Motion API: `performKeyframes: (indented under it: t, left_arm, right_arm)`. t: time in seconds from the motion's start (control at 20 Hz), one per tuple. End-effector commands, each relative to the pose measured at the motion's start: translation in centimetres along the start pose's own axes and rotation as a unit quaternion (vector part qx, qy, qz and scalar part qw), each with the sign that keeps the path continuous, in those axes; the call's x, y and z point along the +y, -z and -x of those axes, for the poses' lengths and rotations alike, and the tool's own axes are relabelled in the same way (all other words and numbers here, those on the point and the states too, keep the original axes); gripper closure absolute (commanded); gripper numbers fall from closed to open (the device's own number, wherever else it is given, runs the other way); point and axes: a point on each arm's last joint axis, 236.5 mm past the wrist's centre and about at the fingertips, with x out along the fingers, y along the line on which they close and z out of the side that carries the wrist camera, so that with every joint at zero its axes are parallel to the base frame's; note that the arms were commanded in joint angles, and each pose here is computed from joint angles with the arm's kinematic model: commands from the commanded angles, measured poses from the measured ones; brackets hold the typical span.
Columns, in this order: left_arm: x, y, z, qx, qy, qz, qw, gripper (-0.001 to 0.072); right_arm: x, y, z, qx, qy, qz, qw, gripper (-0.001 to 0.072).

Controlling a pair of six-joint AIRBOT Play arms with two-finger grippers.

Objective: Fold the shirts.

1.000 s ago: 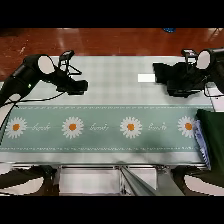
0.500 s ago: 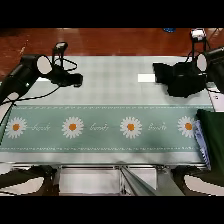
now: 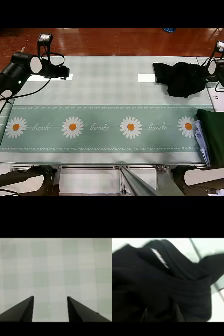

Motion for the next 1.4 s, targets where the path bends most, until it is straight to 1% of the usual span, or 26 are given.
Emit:
performKeyframes:
  t: [0.0, 0.05, 0.15, 0.2, 0.25, 0.3, 0.4, 0.5, 0.6, 0.7, 0.8, 0.9, 0.95, 1.0, 1.1, 1.2, 1.35]
  left_arm:
    - [0.0, -0.3, 0.0, -0.006, 0.006, 0.010, 1.000, 0.0200]
    - [-0.1, -0.4, 0.0, -0.008, 0.008, 0.025, 1.000, 0.0199]
    - [-1.1, -0.4, 0.1, -0.005, 0.029, 0.114, 0.993, 0.0199]
    - [-1.6, -0.3, 0.3, -0.002, 0.040, 0.131, 0.991, 0.0199]
    - [-1.9, -0.2, 0.7, 0.003, 0.047, 0.136, 0.990, 0.0199]
    - [-1.7, 0.0, 1.4, 0.007, 0.044, 0.135, 0.990, 0.0199]
    - [-0.2, 0.7, 3.6, 0.017, 0.024, 0.129, 0.991, 0.0199]
    - [1.9, 1.7, 6.5, 0.022, -0.007, 0.121, 0.992, 0.0199]
    - [3.3, 3.7, 9.3, 0.016, -0.019, 0.127, 0.992, 0.0199]
    - [3.4, 7.2, 11.2, 0.011, -0.018, 0.138, 0.990, 0.0199]
    - [2.4, 10.9, 12.3, 0.009, 0.001, 0.152, 0.988, 0.0199]
    - [0.6, 13.2, 13.0, -0.005, 0.040, 0.168, 0.985, 0.0199]
    - [-0.1, 13.9, 13.3, -0.012, 0.056, 0.177, 0.983, 0.0199]
    - [-0.6, 14.2, 13.8, -0.018, 0.070, 0.184, 0.980, 0.0199]
    - [-0.9, 14.2, 14.4, -0.029, 0.078, 0.187, 0.979, 0.0199]
    - [-0.9, 14.1, 14.5, -0.032, 0.078, 0.187, 0.979, 0.0199]
    - [-0.8, 13.5, 14.6, -0.046, 0.080, 0.175, 0.980, 0.0199]
  right_arm:
    - [0.4, 1.9, -4.4, 0.050, -0.044, -0.057, 0.996, 0.0299]
    - [0.7, 2.7, -5.1, 0.068, -0.049, -0.055, 0.995, 0.0300]
    - [1.8, 4.8, -6.1, 0.112, -0.065, -0.072, 0.989, 0.0310]
    - [2.4, 5.8, -6.2, 0.130, -0.076, -0.076, 0.986, 0.0329]
    - [3.1, 6.6, -6.0, 0.149, -0.090, -0.073, 0.982, 0.0408]
    - [3.9, 7.4, -5.5, 0.166, -0.109, -0.064, 0.978, 0.0504]
    - [5.9, 8.3, -4.2, 0.196, -0.156, -0.038, 0.967, 0.0688]
    - [7.9, 6.5, -1.9, 0.193, -0.195, -0.031, 0.961, 0.0689]
    - [9.7, 1.3, 2.3, 0.124, -0.230, -0.019, 0.965, 0.0690]
    - [11.1, -4.6, 8.7, 0.037, -0.262, 0.004, 0.964, 0.0690]
    - [12.1, -9.6, 16.5, -0.052, -0.286, 0.028, 0.956, 0.0690]
    - [13.2, -13.1, 25.4, -0.141, -0.319, 0.051, 0.936, 0.0690]
    - [14.0, -13.9, 30.0, -0.182, -0.336, 0.071, 0.922, 0.0690]
    - [14.8, -13.9, 34.1, -0.213, -0.350, 0.094, 0.907, 0.0690]
    - [16.2, -12.2, 41.0, -0.251, -0.372, 0.157, 0.880, 0.0690]
    - [17.3, -8.3, 45.5, -0.238, -0.398, 0.209, 0.861, 0.0690]
    - [19.1, -1.2, 48.6, -0.170, -0.438, 0.295, 0.832, 0.0689]
